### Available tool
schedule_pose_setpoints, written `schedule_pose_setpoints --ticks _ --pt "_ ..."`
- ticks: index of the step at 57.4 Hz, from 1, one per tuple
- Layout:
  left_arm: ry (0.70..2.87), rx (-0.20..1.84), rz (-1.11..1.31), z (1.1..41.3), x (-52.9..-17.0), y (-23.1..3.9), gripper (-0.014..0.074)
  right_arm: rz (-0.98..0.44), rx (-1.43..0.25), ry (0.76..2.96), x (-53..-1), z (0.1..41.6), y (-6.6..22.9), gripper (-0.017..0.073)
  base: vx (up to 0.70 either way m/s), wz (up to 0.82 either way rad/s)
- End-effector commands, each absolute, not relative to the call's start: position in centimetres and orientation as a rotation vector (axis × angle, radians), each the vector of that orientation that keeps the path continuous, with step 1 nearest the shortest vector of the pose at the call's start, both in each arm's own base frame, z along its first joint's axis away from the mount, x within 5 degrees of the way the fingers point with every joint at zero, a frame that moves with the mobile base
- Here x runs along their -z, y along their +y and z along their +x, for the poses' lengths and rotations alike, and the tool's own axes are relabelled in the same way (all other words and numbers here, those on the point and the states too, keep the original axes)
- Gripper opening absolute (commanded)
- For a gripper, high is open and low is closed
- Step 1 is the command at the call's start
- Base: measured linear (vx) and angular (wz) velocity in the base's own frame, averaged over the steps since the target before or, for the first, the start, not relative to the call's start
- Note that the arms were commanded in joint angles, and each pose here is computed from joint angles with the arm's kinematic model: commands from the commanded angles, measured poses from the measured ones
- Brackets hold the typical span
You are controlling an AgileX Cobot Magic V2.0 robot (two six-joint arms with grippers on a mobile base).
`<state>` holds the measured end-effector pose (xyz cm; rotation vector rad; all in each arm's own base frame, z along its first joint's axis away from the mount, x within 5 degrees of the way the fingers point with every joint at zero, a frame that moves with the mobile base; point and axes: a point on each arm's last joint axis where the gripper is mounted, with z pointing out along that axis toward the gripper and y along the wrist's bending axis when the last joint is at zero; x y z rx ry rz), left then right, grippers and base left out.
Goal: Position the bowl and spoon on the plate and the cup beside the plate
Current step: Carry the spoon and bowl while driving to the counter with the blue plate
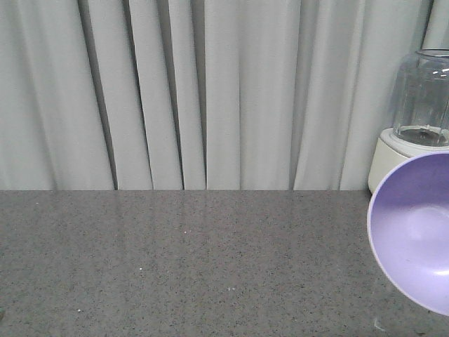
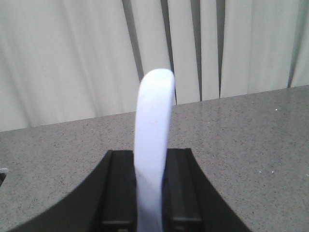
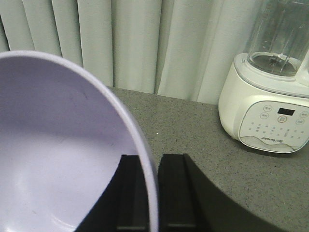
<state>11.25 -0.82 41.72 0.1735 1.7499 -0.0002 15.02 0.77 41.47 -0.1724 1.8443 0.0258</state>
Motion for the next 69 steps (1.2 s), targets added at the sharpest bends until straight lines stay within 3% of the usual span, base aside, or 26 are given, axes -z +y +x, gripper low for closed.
schedule_pose_setpoints --ticks 1,69 --pt "1.646 0.006 0.150 11.08 -43.24 -0.82 -0.0006 -0.142 -0.007 1.726 -43.29 14.84 0.55 -0.0009 -0.02 0.03" --pt "1.663 0.010 0.155 11.06 -43.08 -0.85 -0.0006 -0.142 -0.007 1.726 -43.28 14.82 0.55 -0.0009 -0.14 -0.05"
